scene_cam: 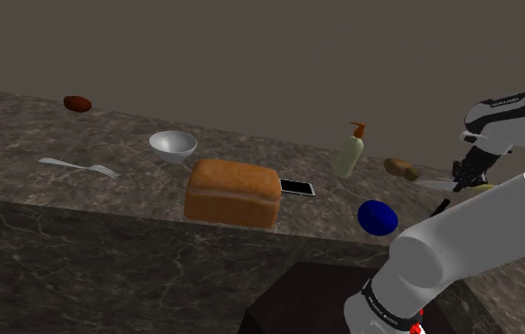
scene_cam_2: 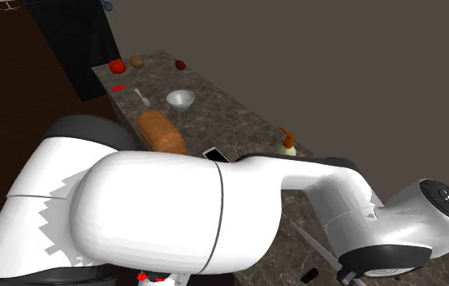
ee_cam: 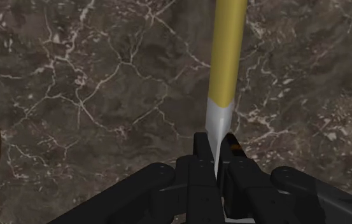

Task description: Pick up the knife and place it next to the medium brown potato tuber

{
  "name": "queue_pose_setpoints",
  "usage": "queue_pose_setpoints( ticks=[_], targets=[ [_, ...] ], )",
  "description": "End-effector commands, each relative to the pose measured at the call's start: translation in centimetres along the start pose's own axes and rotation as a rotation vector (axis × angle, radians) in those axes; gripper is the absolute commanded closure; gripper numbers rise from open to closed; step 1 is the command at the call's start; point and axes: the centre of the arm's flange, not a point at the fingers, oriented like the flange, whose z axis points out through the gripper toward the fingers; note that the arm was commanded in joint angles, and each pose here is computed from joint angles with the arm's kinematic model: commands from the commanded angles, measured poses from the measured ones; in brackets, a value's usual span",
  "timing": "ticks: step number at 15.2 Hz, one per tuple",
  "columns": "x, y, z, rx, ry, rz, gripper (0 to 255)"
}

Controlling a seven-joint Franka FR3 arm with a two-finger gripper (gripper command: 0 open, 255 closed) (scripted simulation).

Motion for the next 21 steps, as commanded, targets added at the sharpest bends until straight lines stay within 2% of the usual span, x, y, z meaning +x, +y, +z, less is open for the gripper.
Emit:
queue_pose_setpoints(
  ticks=[1, 18, 21],
  targets=[
    [0.0, 0.0, 1.1, -0.001, 0.0, 0.0, 255],
    [0.2, 0.1, 10.0, -0.001, 0.0, 0.0, 255],
    [0.2, 0.1, 10.0, -0.001, 0.0, 0.0, 255]
  ],
)
